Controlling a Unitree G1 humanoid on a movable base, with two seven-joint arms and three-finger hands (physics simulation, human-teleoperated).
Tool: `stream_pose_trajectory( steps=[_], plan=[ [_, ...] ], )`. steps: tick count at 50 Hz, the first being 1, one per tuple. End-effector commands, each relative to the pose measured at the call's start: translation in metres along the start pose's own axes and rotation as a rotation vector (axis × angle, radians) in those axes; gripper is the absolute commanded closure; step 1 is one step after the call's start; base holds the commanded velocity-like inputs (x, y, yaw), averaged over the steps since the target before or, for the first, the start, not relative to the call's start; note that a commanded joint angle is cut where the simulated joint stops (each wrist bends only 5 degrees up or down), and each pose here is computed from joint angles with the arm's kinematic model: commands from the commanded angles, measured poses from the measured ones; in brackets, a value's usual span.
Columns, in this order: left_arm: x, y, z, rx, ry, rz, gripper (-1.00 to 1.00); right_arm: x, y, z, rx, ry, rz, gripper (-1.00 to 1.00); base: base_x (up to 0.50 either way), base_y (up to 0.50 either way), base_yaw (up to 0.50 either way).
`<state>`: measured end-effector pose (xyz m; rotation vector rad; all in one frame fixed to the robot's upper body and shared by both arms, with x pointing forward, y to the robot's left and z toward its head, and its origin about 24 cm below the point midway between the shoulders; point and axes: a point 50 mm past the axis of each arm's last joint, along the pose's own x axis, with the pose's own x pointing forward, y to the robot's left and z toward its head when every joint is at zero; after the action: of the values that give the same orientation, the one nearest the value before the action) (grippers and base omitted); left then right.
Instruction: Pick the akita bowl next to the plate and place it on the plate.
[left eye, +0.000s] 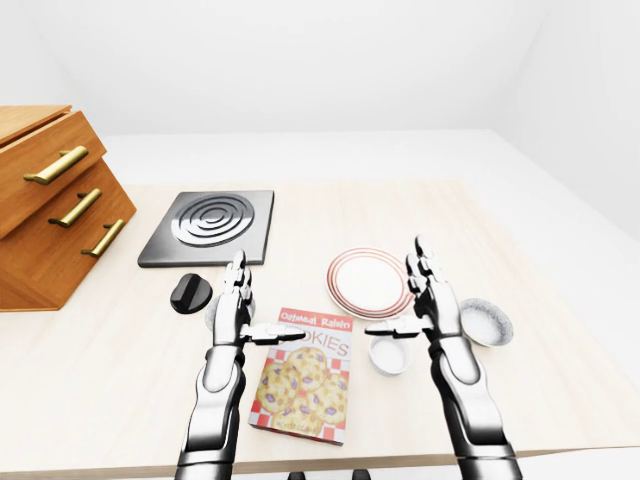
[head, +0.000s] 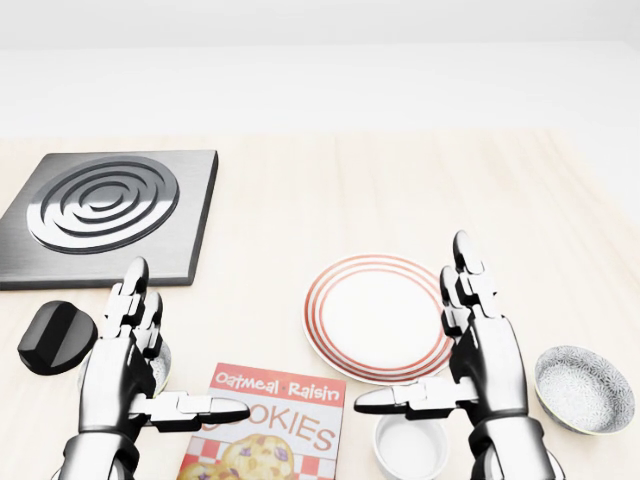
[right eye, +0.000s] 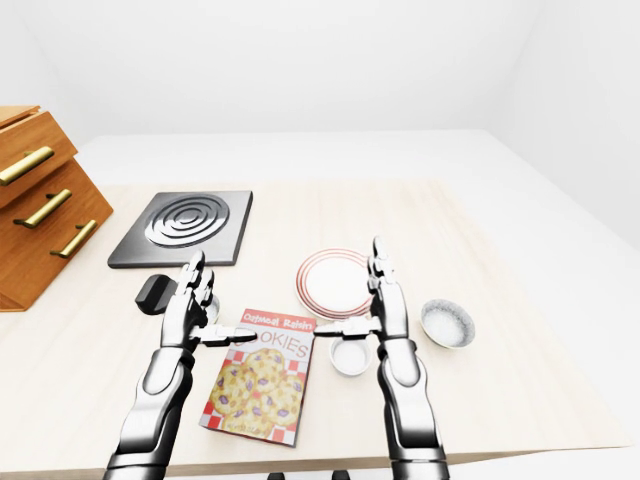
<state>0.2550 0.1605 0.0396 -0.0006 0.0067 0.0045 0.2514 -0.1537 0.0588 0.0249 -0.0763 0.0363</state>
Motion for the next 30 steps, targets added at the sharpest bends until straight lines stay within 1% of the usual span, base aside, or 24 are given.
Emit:
stream_pose_trajectory(
  steps=[1, 8, 20, 26, 27, 30],
  plan=[
    [0.0, 0.0, 0.0, -0.001, 0.001, 0.002, -1.0, 0.001, -0.006, 0.011, 0.004, -0.017, -0.031, -1.0, 0.0, 0.0, 0.0],
    [0.001, 0.001, -0.002, -0.002, 0.003, 0.005, -1.0, 0.0, -0.009, 0.032, -0.015, -0.084, -0.05, -1.0, 0.0, 0.0, 0.0],
    [0.001, 0.002, -0.002, -0.002, 0.002, 0.009, -1.0, -0.007, -0.019, 0.075, -0.078, -0.264, -0.078, -1.0, 0.0, 0.0, 0.0],
    [0.001, 0.002, -0.001, -0.001, 0.0, 0.008, -1.0, -0.008, -0.03, 0.077, -0.124, -0.265, -0.105, -1.0, 0.0, 0.0, 0.0],
    [0.001, 0.002, 0.001, -0.002, 0.001, 0.015, -1.0, -0.02, -0.04, 0.093, -0.215, -0.32, -0.117, -1.0, 0.0, 0.0, 0.0],
    [0.001, 0.003, -0.001, -0.001, 0.001, 0.017, -1.0, -0.03, -0.043, 0.109, -0.283, -0.379, -0.116, -1.0, 0.0, 0.0, 0.0]
  ],
)
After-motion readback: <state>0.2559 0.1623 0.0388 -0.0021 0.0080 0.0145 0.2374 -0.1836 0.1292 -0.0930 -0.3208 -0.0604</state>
